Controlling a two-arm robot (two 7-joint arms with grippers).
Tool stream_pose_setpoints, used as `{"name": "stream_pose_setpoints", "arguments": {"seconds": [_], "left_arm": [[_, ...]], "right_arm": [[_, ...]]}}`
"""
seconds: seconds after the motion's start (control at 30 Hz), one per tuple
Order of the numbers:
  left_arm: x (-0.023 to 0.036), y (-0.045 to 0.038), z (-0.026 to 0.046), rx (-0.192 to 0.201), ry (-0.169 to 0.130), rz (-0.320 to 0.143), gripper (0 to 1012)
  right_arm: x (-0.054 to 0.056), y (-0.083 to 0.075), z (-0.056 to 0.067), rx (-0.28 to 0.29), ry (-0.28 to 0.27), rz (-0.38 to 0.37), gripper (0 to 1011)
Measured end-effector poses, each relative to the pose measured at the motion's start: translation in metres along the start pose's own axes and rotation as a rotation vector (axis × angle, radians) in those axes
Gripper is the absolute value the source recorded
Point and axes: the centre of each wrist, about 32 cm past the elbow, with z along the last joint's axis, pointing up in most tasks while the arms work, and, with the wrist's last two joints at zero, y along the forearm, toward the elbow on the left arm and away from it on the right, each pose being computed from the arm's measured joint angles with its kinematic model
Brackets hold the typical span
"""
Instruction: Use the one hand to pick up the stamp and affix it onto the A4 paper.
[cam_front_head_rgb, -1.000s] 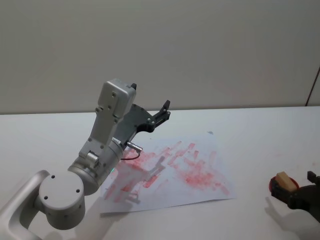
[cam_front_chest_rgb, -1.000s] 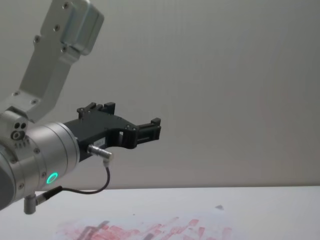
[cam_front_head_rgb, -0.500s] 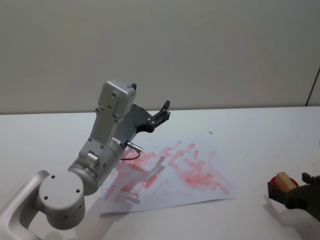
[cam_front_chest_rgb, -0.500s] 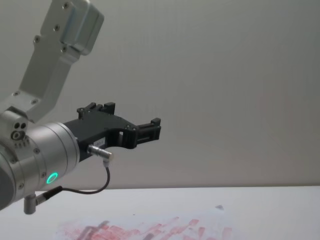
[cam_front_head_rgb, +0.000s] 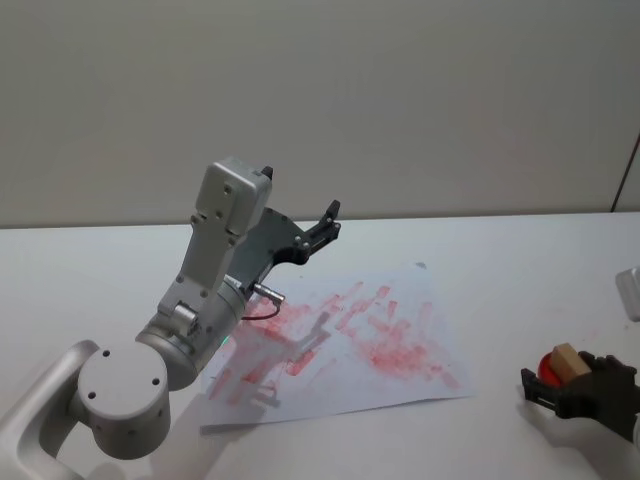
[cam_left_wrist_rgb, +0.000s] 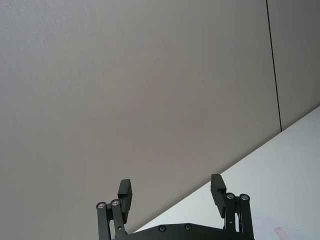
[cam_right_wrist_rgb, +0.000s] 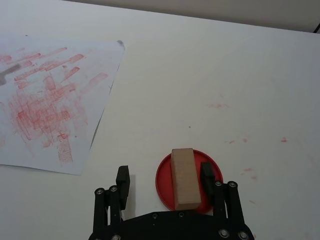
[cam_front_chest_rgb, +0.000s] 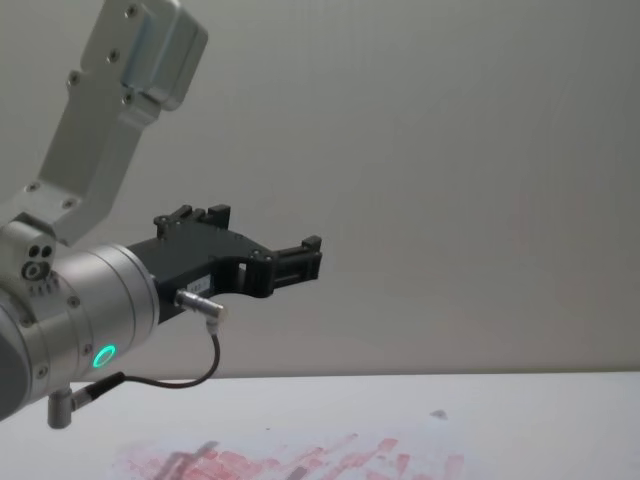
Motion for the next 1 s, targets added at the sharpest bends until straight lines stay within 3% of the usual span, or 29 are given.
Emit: {"name": "stream_pose_setpoints", "arguments": {"seconds": [0.27,0.33,0.47,0.53,0.7,1.0], "left_arm": [[0.0000,0.0000,0.0000,0.000,0.000,0.000,1001],[0.0000,0.0000,0.0000,0.000,0.000,0.000,1001],[0.0000,0.0000,0.0000,0.000,0.000,0.000,1001],[0.0000,0.0000,0.0000,0.000,0.000,0.000,1001],[0.0000,0.0000,0.0000,0.000,0.000,0.000,1001],[0.0000,0.0000,0.0000,0.000,0.000,0.000,1001]], "right_arm": [[0.0013,0.0030,0.0016,-0.011,0.002,0.014,678],[0.0017,0.0040,0.0020,-0.015,0.003,0.018,579],[0.0021,0.0047,0.0025,-0.017,0.003,0.021,503],[0.0023,0.0052,0.0026,-0.020,0.004,0.023,397],[0.0025,0.0059,0.0029,-0.022,0.004,0.027,247],[0.0026,0.0066,0.0042,-0.021,-0.002,0.029,218]]}}
